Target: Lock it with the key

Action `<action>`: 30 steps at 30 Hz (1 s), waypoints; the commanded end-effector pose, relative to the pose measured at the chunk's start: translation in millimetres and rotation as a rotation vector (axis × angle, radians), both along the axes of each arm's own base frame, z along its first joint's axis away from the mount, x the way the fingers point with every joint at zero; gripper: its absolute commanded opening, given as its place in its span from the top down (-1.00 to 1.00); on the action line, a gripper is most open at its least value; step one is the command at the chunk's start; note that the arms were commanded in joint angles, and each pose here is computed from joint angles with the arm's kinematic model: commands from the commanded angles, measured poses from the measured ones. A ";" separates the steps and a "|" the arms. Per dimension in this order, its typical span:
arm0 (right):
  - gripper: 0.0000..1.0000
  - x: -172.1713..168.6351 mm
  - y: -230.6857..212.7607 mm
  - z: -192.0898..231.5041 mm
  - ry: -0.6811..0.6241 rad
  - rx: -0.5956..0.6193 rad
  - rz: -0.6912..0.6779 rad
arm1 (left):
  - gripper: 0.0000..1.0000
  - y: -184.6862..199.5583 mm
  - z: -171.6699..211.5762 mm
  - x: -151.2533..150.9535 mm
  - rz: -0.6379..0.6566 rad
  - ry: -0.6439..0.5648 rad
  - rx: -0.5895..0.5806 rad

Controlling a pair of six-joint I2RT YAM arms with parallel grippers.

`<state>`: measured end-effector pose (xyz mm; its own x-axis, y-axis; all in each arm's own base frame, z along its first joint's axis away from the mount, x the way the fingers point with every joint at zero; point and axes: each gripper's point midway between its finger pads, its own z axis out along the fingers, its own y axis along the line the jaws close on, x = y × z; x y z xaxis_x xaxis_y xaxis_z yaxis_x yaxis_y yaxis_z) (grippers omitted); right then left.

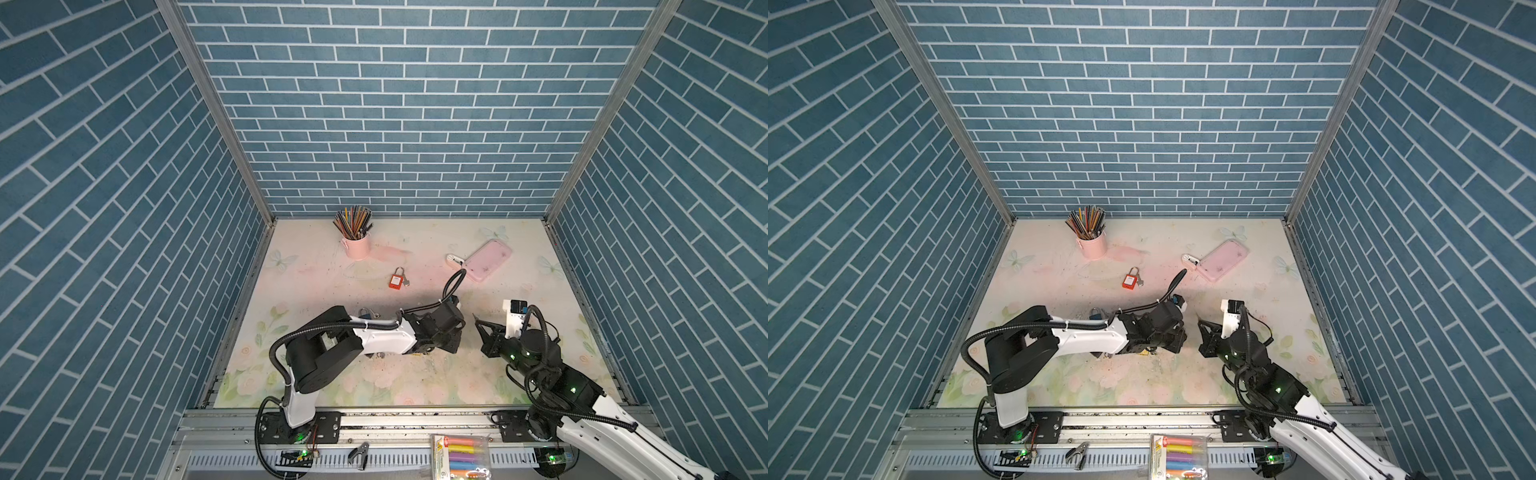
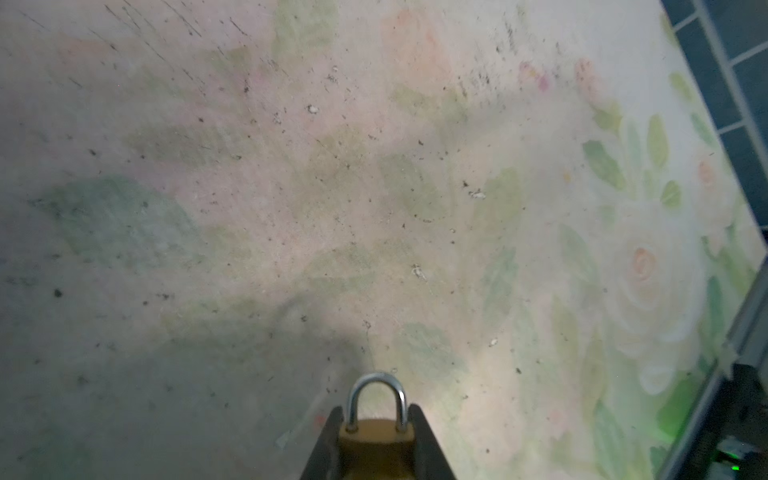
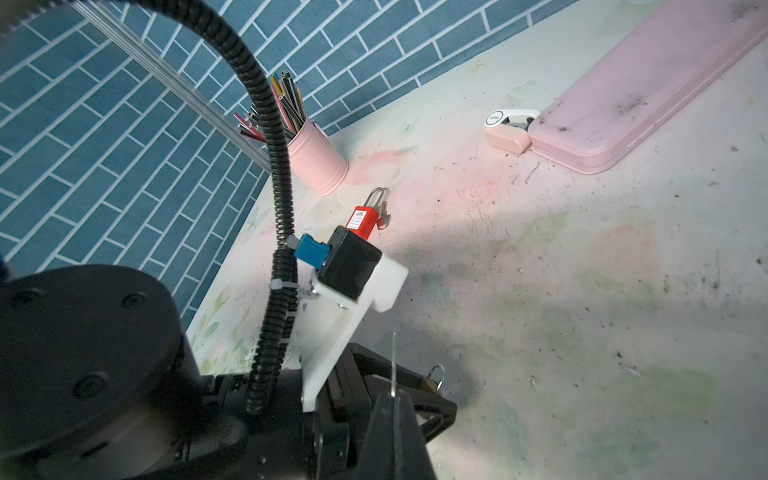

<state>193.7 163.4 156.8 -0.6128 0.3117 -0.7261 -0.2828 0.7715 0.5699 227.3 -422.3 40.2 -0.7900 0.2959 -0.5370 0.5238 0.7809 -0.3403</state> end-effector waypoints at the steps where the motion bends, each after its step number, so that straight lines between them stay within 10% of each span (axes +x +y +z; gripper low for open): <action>1: 1.00 -6.3 -3.7 -24.5 0.098 -0.021 -0.010 | 0.96 6.4 -11.1 8.6 -0.004 -0.052 0.081; 18: 1.00 1.1 5.8 -42.8 0.177 -0.045 0.005 | -0.07 13.8 5.5 18.3 -0.002 -0.098 0.039; 30: 1.00 10.9 5.0 -65.4 0.320 0.114 0.042 | -0.23 120.0 160.6 84.5 0.284 -0.541 -0.112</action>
<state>207.5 156.0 90.3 -0.7818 0.3414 -0.5217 -0.0945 0.7622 0.6404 291.0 -337.1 173.2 -0.5521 0.0803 -0.8299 0.4823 0.8427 -0.2393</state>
